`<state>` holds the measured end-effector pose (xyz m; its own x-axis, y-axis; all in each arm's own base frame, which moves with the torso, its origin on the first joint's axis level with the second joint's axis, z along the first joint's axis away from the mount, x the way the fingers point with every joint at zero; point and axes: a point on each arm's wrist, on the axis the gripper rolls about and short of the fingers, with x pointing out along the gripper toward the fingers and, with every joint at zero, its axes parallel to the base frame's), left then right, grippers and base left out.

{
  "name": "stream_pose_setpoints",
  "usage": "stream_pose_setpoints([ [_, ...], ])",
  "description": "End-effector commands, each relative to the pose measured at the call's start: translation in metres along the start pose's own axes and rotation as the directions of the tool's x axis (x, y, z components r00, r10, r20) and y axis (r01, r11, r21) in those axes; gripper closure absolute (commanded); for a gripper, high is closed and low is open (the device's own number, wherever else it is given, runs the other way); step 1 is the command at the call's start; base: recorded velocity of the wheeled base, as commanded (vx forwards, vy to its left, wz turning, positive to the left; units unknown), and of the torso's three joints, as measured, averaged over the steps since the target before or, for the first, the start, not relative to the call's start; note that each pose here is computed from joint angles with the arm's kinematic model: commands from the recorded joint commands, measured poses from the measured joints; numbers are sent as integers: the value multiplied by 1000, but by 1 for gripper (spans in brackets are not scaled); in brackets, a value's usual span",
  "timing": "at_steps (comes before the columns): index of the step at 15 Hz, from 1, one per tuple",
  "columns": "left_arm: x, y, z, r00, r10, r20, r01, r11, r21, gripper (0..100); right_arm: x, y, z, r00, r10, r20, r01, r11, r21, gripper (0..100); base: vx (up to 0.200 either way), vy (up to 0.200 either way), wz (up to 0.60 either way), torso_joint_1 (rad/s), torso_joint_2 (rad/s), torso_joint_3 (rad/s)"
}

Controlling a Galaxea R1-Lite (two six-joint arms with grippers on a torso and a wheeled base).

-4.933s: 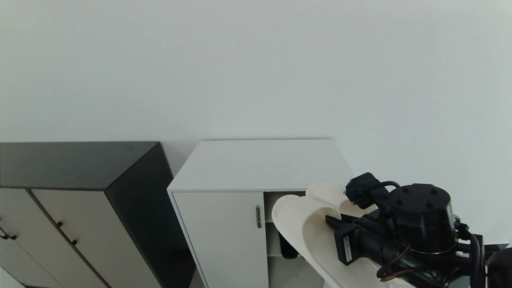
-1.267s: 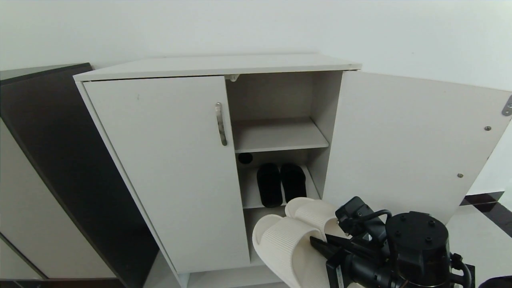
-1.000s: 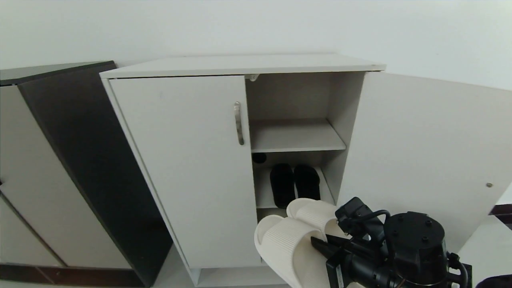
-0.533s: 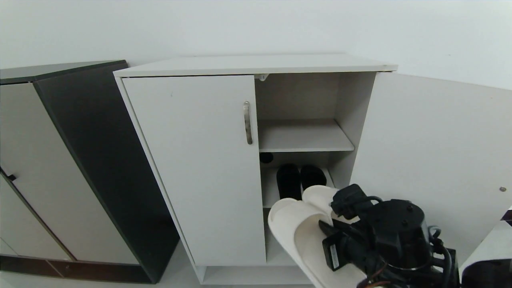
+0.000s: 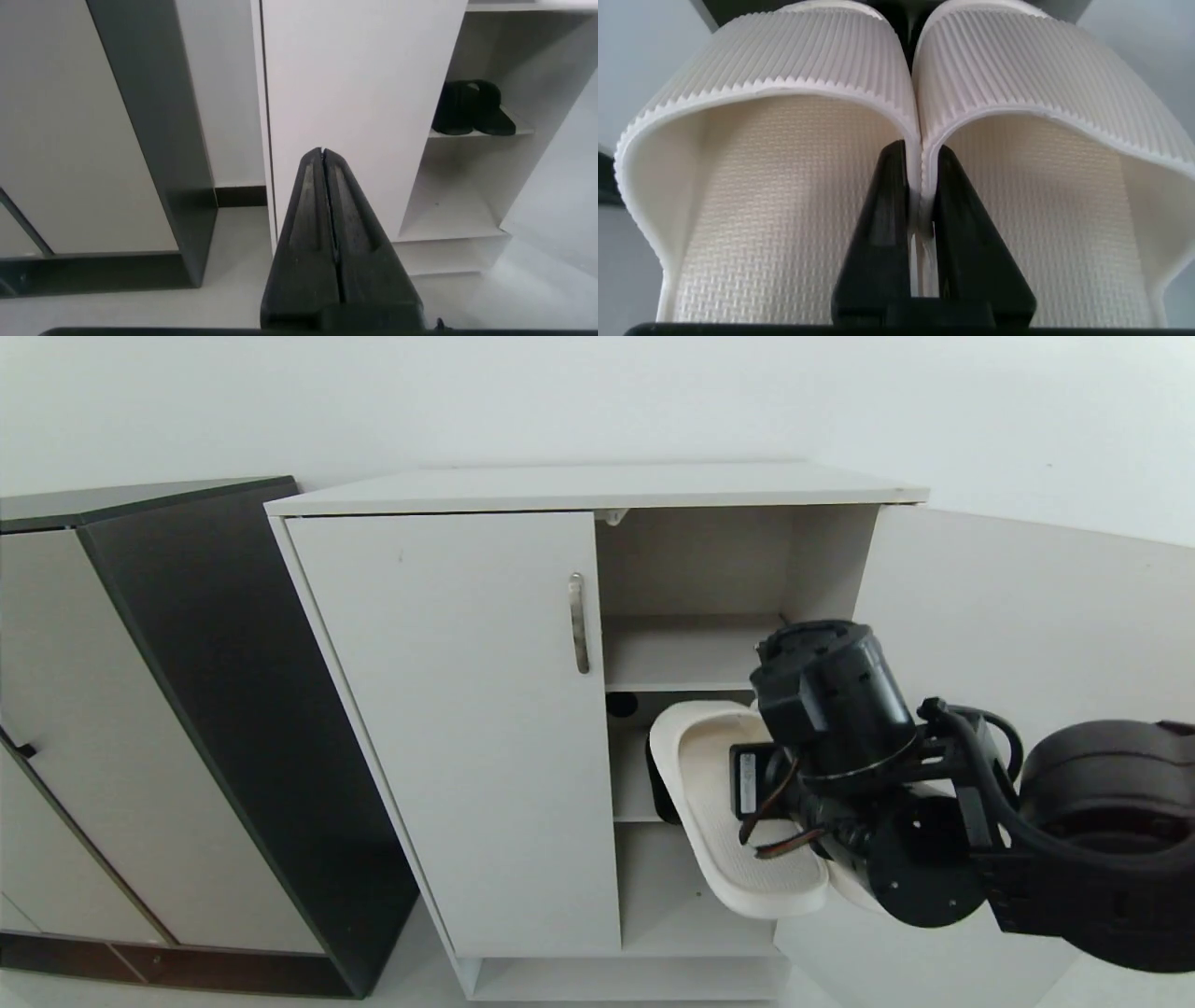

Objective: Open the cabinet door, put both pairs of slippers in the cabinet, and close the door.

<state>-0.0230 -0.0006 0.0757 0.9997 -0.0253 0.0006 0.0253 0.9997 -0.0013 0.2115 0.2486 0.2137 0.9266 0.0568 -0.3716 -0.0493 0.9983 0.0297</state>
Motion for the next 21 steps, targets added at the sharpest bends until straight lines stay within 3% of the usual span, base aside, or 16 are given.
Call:
stream_pose_setpoints([
  [1,0,0,0,1000,1,-1,-1,1000,0,100,0,8,13,999,7,33,-8,1000,29,100,0,0,0,0,0,0],
  [6,0,0,0,1000,-1,-1,1,1000,1,100,19,19,10,997,6,74,-5,1000,-15,100,0,0,0,0,0,0],
  [11,0,0,0,1000,-2,-1,2,1000,3,100,38,13,12,997,-35,67,35,999,-7,100,200,0,0,2,2,4],
  [19,0,0,0,1000,-2,-1,2,1000,1,100,52,23,11,997,-41,65,43,999,-25,100,200,0,0,2,-1,4],
  [21,0,0,0,1000,-1,-1,1,1000,1,100,55,25,9,997,-42,62,44,998,-35,100,0,0,0,0,0,0],
])
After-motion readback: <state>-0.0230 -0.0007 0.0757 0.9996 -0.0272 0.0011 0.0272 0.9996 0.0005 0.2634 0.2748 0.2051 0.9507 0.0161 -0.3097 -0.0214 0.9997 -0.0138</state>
